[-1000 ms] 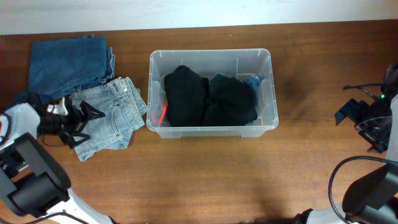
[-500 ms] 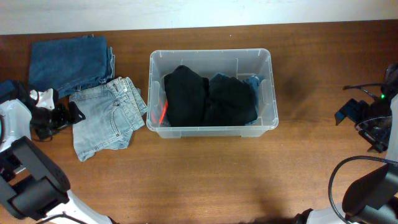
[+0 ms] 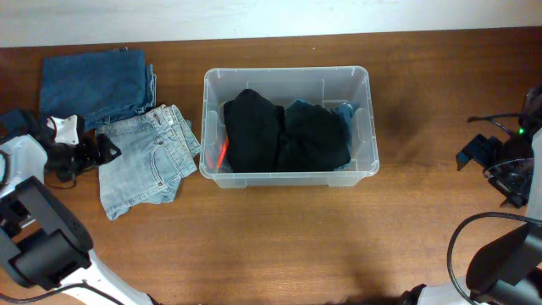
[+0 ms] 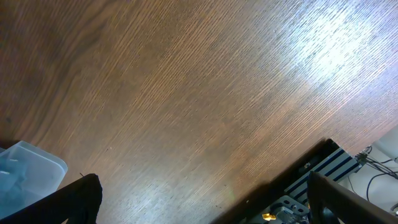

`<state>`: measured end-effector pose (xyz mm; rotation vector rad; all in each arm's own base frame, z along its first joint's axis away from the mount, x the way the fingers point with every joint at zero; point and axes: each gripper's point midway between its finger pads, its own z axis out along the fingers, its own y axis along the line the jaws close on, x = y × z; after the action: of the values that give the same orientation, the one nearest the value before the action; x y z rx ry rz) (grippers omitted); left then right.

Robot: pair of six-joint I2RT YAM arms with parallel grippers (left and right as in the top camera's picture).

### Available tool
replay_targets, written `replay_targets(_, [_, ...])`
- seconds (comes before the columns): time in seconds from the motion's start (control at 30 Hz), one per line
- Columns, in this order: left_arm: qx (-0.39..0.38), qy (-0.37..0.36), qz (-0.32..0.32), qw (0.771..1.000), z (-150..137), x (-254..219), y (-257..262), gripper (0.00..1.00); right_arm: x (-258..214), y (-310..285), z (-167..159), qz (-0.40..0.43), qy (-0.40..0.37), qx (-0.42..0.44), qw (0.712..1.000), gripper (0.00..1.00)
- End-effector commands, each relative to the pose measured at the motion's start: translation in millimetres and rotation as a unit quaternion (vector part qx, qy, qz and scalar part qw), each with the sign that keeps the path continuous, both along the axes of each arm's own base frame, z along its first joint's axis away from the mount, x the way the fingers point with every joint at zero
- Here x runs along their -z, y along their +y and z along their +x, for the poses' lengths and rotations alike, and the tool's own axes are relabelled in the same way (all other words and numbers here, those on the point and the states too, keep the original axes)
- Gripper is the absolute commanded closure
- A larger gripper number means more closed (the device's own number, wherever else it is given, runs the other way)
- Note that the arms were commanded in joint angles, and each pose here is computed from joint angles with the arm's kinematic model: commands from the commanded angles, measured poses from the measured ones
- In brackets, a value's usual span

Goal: Pack container
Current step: 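Grasp the light-wash denim shorts' edge with the left gripper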

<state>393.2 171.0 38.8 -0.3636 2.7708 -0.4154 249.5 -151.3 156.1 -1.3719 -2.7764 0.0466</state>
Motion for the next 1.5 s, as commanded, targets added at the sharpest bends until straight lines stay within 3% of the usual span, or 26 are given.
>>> replay_targets(0.0, [0.012,-0.016,-0.032,0.999,6,3,-9,0.01,-1,-1,-1,-0.002,-0.001,0.006,1.000,0.02])
replay_targets(0.3, [0.013,0.007,-0.070,0.997,3,34,-18,0.01,-1,-1,-1,-0.002,-0.001,0.006,1.000,0.02])
replay_targets(0.63, [0.018,-0.035,-0.148,0.988,15,20,-41,0.01,-1,-1,-1,-0.002,-0.001,0.006,1.000,0.02])
replay_targets(0.8, [-0.023,-0.015,-0.167,0.986,14,21,-41,0.01,-1,-1,-1,-0.002,-0.001,0.006,1.000,0.02])
replay_targets(1.07, [-0.029,0.009,-0.186,0.982,6,27,-48,0.01,-1,-1,-1,-0.002,-0.001,0.006,1.000,0.01])
replay_targets(1.17, [-0.029,0.010,-0.186,0.982,6,27,-48,0.11,-1,-1,-1,-0.002,-0.001,0.006,1.000,0.02])
replay_targets(1.2, [-0.029,0.010,-0.186,0.982,6,27,-48,0.20,-1,-1,-1,-0.002,-0.001,0.006,1.000,0.02])
replay_targets(1.23, [-0.030,0.010,-0.186,0.982,5,27,-48,0.21,-1,-1,-1,-0.002,-0.001,0.006,1.000,0.02])
replay_targets(1.3, [-0.030,0.011,-0.185,0.982,5,27,-48,0.38,-1,-1,-1,-0.002,-0.001,0.006,1.000,0.02])
replay_targets(1.37, [-0.030,0.012,-0.186,0.982,5,27,-48,0.46,-1,-1,-1,-0.002,-0.001,0.006,1.000,0.02])
replay_targets(1.47, [-0.030,0.012,-0.186,0.982,5,27,-48,0.83,-1,-1,-1,-0.002,-0.001,0.006,1.000,0.01])
